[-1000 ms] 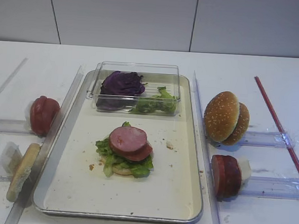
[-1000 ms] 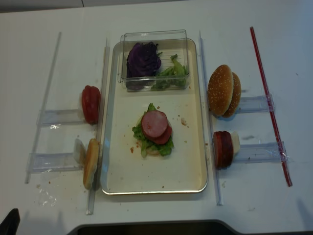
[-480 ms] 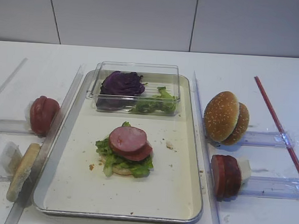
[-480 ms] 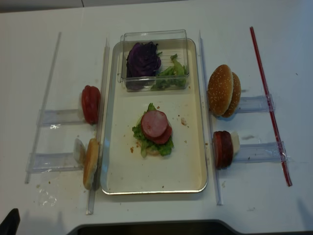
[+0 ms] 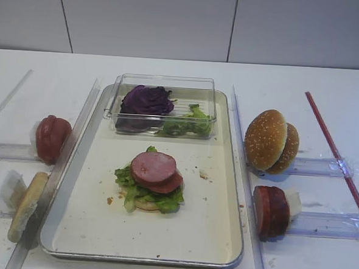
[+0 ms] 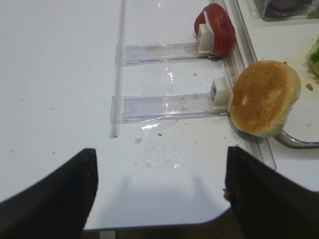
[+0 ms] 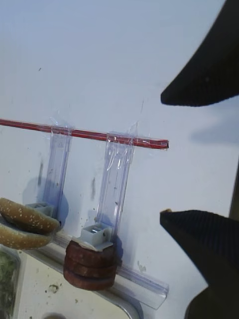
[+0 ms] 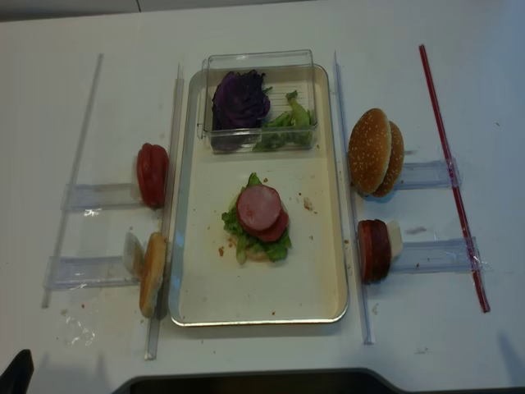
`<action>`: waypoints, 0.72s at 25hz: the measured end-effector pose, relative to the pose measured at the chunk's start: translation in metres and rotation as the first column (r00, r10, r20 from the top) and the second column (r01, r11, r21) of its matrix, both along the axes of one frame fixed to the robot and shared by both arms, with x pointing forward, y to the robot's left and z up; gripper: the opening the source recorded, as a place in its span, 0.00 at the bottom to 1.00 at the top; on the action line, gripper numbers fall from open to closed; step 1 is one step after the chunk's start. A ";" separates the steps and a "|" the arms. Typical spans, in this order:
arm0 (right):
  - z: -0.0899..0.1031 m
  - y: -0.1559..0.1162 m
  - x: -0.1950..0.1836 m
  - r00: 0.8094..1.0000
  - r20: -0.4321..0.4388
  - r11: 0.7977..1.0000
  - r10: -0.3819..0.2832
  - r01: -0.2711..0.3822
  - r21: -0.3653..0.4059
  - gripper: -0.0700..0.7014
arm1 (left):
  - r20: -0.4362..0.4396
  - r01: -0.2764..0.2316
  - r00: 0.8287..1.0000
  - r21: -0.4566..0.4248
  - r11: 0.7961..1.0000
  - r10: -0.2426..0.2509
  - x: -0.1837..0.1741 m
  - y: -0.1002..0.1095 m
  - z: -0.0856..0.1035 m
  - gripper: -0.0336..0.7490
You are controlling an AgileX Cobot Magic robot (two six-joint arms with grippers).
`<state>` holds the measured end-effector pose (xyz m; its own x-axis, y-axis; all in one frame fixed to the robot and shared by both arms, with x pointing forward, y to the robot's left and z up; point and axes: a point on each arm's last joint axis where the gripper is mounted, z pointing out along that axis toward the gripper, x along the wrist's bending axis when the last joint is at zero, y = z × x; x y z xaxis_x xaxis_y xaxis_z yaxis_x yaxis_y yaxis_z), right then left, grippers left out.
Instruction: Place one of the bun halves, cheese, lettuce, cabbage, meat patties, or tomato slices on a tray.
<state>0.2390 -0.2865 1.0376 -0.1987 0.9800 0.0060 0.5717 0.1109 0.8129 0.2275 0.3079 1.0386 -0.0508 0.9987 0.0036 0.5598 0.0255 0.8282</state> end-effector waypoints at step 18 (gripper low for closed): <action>0.000 0.000 0.000 1.000 -0.002 1.000 0.000 0.000 0.000 0.70 | 0.000 0.001 1.000 -0.001 1.000 -0.001 0.000 0.000 0.000 0.67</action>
